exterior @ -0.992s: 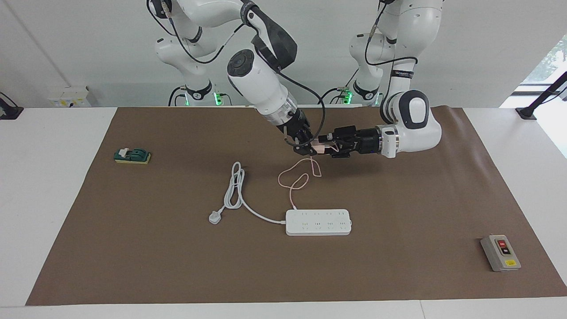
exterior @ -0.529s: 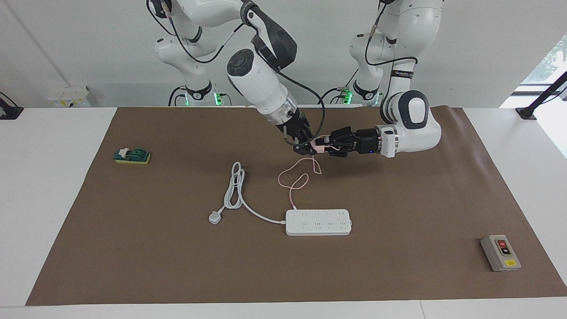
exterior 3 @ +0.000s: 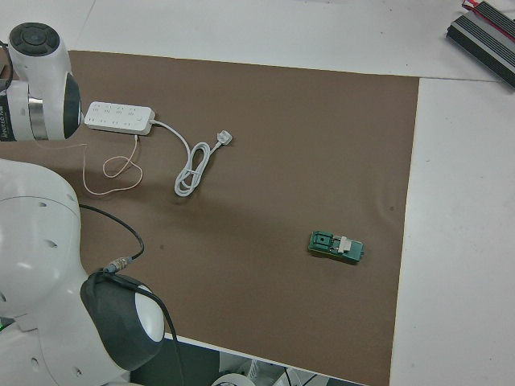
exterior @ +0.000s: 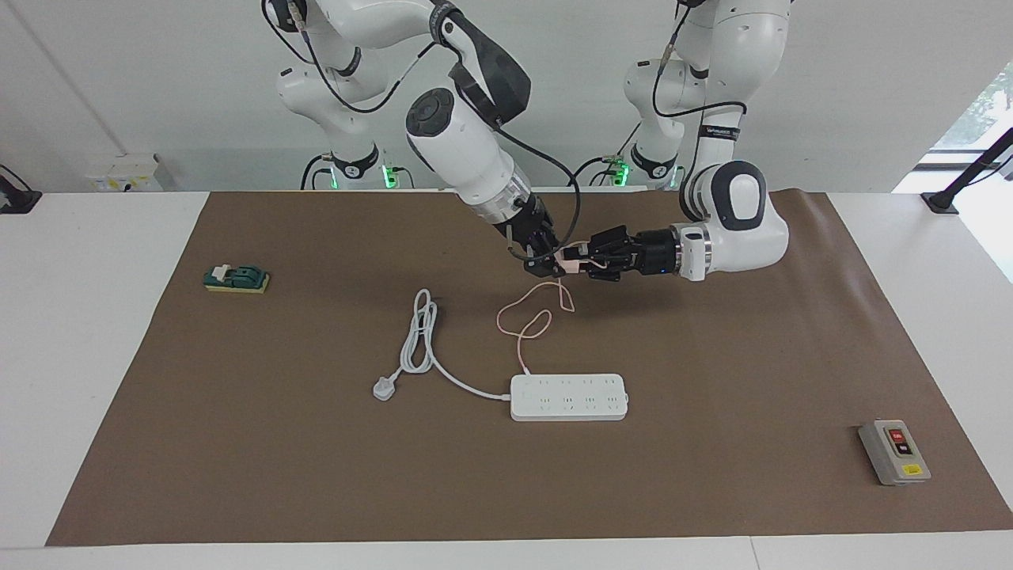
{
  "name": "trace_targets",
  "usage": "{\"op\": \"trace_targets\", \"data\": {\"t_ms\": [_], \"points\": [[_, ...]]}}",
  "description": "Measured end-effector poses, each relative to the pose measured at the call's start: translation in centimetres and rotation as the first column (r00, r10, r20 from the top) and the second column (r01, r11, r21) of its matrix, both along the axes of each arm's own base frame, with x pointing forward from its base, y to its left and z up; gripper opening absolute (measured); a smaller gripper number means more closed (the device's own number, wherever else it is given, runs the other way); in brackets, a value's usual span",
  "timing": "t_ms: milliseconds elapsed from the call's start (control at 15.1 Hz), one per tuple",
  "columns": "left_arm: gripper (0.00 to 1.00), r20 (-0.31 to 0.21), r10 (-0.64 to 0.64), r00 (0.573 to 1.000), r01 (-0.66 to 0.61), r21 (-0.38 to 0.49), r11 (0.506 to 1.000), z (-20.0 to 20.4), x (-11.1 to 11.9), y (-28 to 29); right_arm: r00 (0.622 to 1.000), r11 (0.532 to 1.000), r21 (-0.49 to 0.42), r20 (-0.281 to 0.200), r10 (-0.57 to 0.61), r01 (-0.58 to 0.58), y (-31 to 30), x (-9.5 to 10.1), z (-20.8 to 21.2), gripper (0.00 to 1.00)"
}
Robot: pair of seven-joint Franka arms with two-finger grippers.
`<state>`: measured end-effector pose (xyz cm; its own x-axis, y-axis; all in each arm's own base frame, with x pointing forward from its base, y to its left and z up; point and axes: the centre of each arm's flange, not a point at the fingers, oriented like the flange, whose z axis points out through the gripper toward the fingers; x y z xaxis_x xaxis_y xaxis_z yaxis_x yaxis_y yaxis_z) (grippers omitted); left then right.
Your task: Plug charger into power strip
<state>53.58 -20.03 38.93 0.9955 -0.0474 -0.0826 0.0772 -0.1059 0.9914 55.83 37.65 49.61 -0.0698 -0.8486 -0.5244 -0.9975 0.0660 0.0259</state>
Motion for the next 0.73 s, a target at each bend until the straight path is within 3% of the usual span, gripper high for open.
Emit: {"op": "trace_targets", "data": {"t_ms": [198, 265, 463, 728], "points": [[0.32, -0.04, -0.013, 0.999, 0.015, 0.054, 0.998, 0.3, 0.4, 1.1, 1.0, 1.0, 0.001, 0.001, 0.0, 0.0, 0.0, 0.0, 0.1, 0.94], [0.32, -0.048, -0.021, 0.999, 0.024, 0.073, 0.997, 0.3, 0.4, 1.3, 1.0, 1.0, 0.001, 0.002, 0.0, 0.0, 0.0, 0.0, 0.1, 1.0], [0.32, -0.019, -0.078, 0.997, 0.08, 0.168, 0.983, 0.7, 0.7, 2.0, 1.0, 1.0, 0.001, 0.002, -0.001, 0.001, -0.1, 0.0, 0.2, 1.0], [0.32, 0.119, -0.233, 0.965, 0.159, 0.444, 0.882, 5.7, 3.2, 4.1, 1.0, 1.0, 0.0, 0.009, -0.003, 0.003, -0.7, 0.4, 0.2, 1.0]]}}
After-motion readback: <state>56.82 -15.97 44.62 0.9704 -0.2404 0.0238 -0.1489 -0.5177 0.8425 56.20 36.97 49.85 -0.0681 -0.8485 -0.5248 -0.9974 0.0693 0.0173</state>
